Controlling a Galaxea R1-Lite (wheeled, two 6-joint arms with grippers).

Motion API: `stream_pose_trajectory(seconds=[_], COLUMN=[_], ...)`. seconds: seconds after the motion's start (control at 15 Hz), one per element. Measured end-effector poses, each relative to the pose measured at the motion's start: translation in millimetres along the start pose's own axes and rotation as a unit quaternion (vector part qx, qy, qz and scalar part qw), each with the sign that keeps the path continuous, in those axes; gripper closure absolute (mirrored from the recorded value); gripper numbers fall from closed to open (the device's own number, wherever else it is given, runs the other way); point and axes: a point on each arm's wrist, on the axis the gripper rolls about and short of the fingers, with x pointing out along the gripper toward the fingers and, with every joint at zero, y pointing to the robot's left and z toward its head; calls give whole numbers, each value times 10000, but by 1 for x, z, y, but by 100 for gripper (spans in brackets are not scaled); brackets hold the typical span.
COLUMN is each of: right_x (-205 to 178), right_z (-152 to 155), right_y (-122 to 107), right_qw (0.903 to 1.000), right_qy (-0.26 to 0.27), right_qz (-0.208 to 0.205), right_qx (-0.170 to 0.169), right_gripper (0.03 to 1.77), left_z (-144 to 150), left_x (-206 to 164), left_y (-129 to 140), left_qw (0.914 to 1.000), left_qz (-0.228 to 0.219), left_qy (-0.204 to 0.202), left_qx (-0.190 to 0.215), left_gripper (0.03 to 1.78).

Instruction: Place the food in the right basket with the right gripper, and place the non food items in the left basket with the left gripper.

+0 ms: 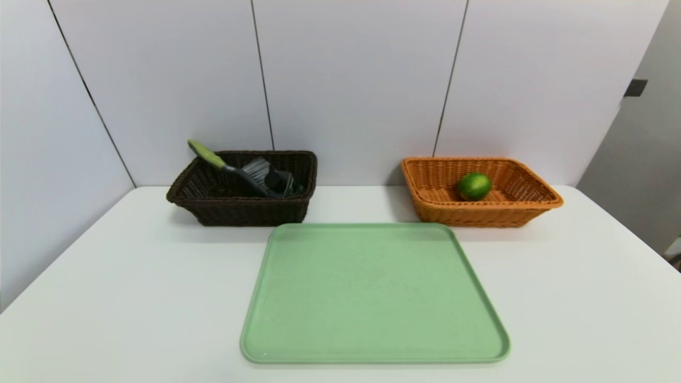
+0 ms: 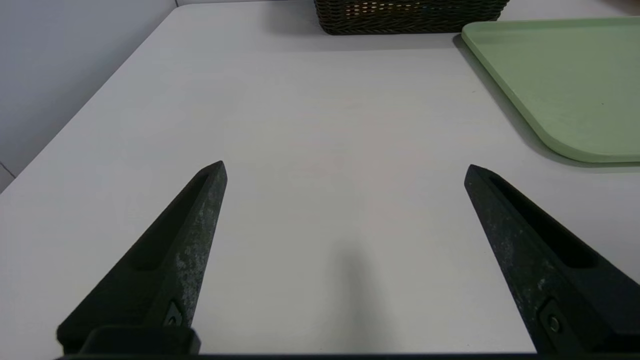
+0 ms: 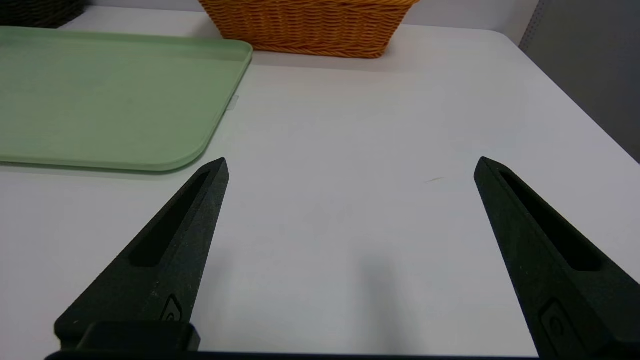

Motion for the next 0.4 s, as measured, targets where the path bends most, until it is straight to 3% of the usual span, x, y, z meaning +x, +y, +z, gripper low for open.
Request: stream_pose_trajectory(seconds=[0.4], right_x=[0], right_z=[0], right_y=[0], right_qw=[9999], right_qy=[5], right_qz=[-103], right_qx=[101], right_gripper=[11], left_z=[0], left_x=[0], left_y=[0], left_qw=[10000], left_qz=[0], left_qy=[0], left_qx=[-2], left_gripper=[12])
